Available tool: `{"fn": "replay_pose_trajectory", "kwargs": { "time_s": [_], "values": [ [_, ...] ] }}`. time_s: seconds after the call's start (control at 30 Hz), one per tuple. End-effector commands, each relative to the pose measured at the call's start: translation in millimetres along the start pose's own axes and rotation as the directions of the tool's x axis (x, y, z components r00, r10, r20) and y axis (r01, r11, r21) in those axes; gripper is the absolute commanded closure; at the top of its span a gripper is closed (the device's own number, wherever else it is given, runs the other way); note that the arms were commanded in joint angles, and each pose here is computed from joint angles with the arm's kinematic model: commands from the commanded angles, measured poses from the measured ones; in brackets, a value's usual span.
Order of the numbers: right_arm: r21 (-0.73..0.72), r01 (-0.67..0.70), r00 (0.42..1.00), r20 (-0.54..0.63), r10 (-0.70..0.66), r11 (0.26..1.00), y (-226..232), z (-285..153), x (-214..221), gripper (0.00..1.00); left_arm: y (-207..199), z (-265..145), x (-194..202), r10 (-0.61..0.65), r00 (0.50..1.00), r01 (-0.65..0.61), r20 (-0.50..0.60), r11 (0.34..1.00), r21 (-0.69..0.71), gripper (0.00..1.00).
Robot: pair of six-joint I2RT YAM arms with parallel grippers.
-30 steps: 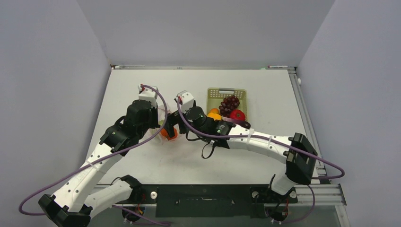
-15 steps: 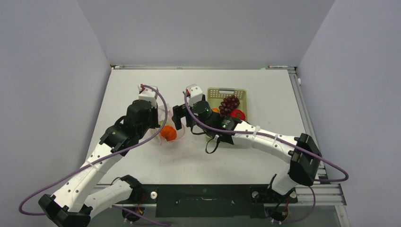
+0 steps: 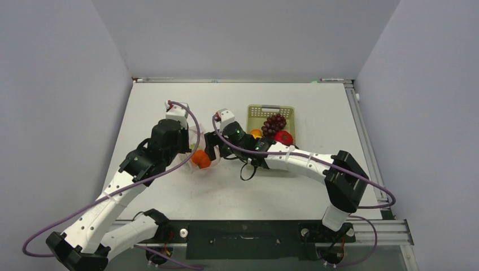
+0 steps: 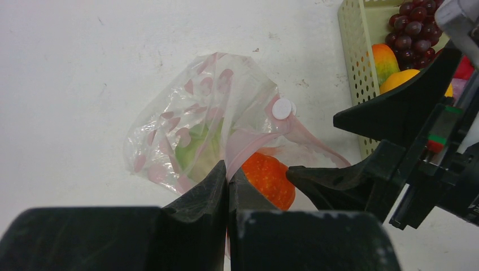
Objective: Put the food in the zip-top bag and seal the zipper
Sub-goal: Adjust the zipper food storage bag at the center of the board.
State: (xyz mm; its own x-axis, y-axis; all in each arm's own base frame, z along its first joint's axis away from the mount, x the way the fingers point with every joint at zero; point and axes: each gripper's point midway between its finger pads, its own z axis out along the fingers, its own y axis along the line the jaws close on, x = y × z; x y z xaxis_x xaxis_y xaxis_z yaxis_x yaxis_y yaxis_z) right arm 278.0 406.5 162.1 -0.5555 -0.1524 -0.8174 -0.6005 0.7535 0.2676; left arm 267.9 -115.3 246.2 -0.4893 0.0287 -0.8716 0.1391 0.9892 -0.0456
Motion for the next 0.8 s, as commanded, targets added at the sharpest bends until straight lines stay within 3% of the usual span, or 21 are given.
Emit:
{"fn": "replay_pose_trajectory", "kwargs": {
  "time_s": [0.0,0.13,0.33,0.53,0.77],
  "values": [
    [-0.048,-0.016,0.999,0.029,0.017,0.999,15.8,-0.4,-16.4,0.29,-3.4,-1.2,-18.2,-0.030,0.998,0.029,0.064,0.999,0.019,1.00],
    [-0.044,-0.013,0.999,0.030,0.014,0.999,17.1,0.0,-18.2,0.63,-3.5,-1.2,-17.7,-0.030,0.998,0.028,0.062,0.999,0.020,1.00],
    [-0.038,-0.005,0.999,0.038,0.006,0.999,19.5,-0.3,-23.9,0.94,-3.0,-1.9,-18.9,-0.032,0.997,0.031,0.066,0.999,0.020,1.00],
    [-0.009,0.041,0.995,0.093,-0.040,0.999,24.9,-12.5,-50.2,0.95,-1.4,-4.4,-21.3,-0.032,0.997,0.031,0.077,0.999,0.016,1.00],
    [0.032,0.097,0.972,0.211,-0.101,0.995,34.0,-43.7,-109.3,0.95,6.9,-16.0,-29.5,-0.043,0.991,0.043,0.129,0.999,0.002,1.00]
  ]
}}
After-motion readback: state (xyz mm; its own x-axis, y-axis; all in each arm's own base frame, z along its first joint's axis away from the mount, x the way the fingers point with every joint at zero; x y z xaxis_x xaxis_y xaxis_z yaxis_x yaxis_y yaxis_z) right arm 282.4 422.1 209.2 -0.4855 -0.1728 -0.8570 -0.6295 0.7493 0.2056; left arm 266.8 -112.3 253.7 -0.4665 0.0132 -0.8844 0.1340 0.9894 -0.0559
